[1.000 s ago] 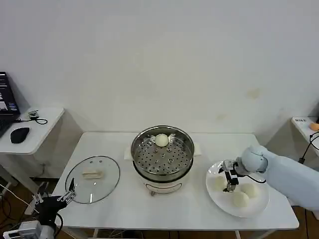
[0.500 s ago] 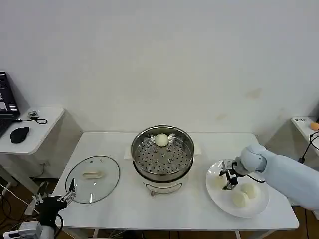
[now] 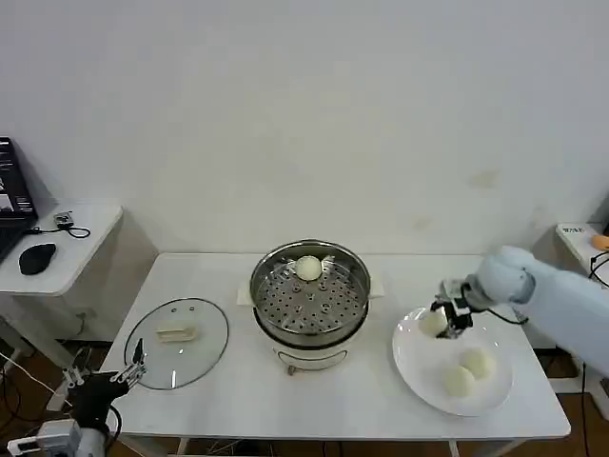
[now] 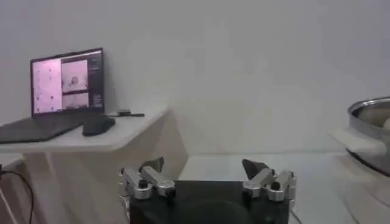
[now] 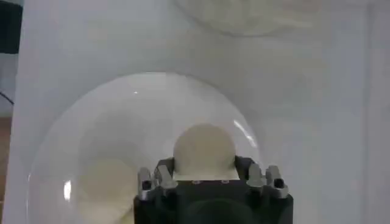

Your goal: Take steamed baozi put them in steamer then cover it.

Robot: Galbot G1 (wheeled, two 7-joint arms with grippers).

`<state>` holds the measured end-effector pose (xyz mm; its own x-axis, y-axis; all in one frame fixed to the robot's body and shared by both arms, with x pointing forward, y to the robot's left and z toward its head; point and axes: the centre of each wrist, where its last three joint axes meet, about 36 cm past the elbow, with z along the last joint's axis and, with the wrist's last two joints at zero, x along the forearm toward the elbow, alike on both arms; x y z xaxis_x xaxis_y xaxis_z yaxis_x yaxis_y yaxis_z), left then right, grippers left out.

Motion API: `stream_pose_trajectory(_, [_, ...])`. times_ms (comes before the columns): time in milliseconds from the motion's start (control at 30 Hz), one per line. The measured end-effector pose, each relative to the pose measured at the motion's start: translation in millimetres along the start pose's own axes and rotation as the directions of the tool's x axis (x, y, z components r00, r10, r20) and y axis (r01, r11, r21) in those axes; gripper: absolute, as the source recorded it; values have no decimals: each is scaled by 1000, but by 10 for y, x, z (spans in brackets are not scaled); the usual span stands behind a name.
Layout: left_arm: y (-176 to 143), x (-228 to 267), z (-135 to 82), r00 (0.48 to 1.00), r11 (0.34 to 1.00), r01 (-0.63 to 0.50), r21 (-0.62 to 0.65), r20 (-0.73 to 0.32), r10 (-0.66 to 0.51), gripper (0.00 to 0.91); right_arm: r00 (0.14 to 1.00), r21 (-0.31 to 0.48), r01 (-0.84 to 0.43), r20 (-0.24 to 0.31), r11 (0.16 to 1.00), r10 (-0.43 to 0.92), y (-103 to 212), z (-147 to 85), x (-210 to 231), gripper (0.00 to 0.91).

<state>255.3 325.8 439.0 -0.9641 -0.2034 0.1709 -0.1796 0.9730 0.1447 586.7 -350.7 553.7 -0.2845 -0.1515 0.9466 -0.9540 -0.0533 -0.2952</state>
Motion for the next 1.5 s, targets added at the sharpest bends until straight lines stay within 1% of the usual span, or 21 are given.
stream_pose_trajectory(167, [-22, -22, -27, 1000, 1000, -6, -4, 8, 6, 907, 997, 17, -67, 27, 998, 66, -225, -179, 393, 685])
stream_pose_trajectory(267, [-22, -43, -47, 1000, 1000, -7, -9, 13, 7, 907, 994, 35, -103, 48, 994, 101, -376, -360, 609, 685])
stream_pose_trajectory(400, [-5, -64, -68, 1000, 1000, -10, -20, 18, 10, 907, 988, 65, -138, 80, 988, 133, -567, -697, 826, 685])
stream_pose_trajectory(567, [34, -97, -61, 1000, 999, -3, -32, 19, 3, 907, 984, 79, -139, 127, 987, 129, -723, -1178, 886, 695])
stream_pose_trajectory(700, [64, -121, -54, 1000, 999, 5, -36, 20, -4, 907, 982, 73, -121, 157, 990, 109, -826, -1592, 811, 695])
stream_pose_trajectory(867, [103, -132, -47, 1000, 999, 15, -40, 21, -15, 907, 981, 75, -78, 181, 994, 63, -902, -2104, 624, 695])
stream_pose_trajectory(1067, [124, -109, -40, 999, 999, 25, -38, 21, -24, 907, 979, 70, -34, 202, 997, 19, -967, -2602, 390, 695])
stream_pose_trajectory(1167, [128, -97, -59, 999, 999, 30, -36, 27, -29, 907, 980, 73, -10, 199, 997, -5, -968, -2798, 232, 695])
stream_pose_trajectory(1267, [128, -85, -77, 999, 999, 32, -35, 32, -30, 907, 981, 74, 9, 193, 997, -23, -967, -2941, 93, 695])
stream_pose_trajectory(1500, [111, -49, -90, 999, 999, 31, -29, 33, -30, 907, 982, 73, 33, 184, 997, -46, -955, -3176, -167, 695])
